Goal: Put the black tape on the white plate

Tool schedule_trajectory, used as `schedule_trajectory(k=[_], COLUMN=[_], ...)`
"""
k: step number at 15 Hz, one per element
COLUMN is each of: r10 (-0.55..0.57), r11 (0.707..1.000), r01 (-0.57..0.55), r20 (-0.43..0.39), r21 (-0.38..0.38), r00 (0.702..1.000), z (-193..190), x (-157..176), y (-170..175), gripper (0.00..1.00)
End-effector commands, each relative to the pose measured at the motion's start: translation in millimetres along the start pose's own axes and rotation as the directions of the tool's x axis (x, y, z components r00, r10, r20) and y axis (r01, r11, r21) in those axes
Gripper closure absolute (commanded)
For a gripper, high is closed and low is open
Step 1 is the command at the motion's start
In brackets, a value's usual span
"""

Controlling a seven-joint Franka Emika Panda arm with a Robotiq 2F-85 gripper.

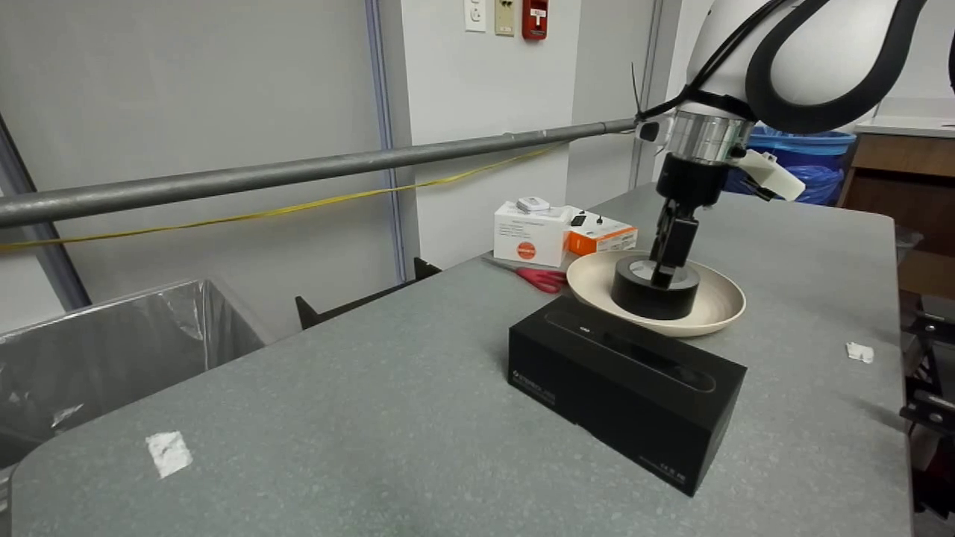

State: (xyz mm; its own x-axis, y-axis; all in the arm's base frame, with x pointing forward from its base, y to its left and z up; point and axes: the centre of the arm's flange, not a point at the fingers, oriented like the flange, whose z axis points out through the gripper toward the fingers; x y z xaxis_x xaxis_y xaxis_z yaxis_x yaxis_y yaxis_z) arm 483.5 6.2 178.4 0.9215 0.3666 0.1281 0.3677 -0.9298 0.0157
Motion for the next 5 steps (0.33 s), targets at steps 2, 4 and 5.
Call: schedule_trajectory(k=[2, 4, 5], r10=[0.004, 0.004, 0.004], r11=[1.000, 1.000, 1.000], r01=[-0.004, -0.004, -0.004], r20=[-0.003, 0.000, 0.001], r21=[0.006, 0.007, 0.008], r00=[1.000, 1.000, 1.000], z=[-5.2, -3.7, -3.0], x=[0.0, -0.5, -0.9], y=[-3.5, -3.6, -3.6], gripper=[0.00, 0.00, 0.00])
